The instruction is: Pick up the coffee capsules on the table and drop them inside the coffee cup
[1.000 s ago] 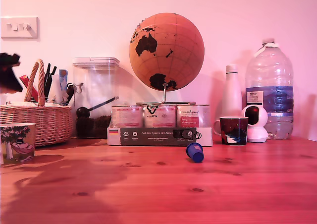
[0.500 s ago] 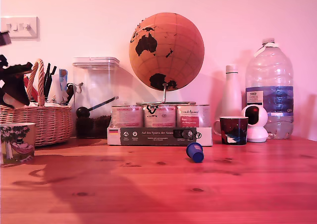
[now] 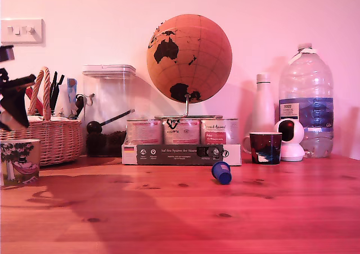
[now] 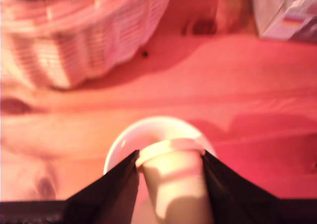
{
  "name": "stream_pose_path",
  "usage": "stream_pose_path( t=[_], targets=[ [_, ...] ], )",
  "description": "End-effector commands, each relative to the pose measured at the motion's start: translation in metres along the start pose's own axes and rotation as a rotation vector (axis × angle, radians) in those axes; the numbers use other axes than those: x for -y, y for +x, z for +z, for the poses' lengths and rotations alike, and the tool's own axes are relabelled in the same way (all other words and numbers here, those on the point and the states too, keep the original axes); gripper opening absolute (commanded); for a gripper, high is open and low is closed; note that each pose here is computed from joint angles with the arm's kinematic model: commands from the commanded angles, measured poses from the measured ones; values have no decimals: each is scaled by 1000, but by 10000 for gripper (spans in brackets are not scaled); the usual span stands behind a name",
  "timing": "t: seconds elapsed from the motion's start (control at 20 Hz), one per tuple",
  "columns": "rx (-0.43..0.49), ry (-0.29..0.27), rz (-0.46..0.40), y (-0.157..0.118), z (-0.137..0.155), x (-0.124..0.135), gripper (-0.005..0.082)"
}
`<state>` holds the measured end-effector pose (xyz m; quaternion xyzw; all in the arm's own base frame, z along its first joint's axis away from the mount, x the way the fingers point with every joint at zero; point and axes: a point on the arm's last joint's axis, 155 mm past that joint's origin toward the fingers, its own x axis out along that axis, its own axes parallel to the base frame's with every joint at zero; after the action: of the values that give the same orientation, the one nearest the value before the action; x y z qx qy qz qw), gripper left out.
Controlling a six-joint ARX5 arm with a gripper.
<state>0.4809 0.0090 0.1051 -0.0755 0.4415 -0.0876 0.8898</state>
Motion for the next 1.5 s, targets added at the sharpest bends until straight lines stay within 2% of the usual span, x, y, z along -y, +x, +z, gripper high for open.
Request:
stream_pose_path(
  t=[0.0, 0.25, 0.6, 0.65, 0.7, 0.75, 0.8, 0.85, 1.45],
  targets=[
    [-28, -12, 1, 10, -8, -5, 214],
    [-57, -25, 3, 9, -16, -7, 214],
    [-52, -22, 4, 9, -15, -8, 223],
    [-52, -12, 4, 9, -15, -8, 258],
    [-48, 1, 3, 9, -14, -8, 368],
    [-42, 4, 4, 9, -12, -8, 539],
    [-43, 3, 5, 9, -12, -8, 672],
    [-46, 2, 4, 9, -13, -8, 732],
    [-44, 4, 1, 6, -11, -6, 723]
  ],
)
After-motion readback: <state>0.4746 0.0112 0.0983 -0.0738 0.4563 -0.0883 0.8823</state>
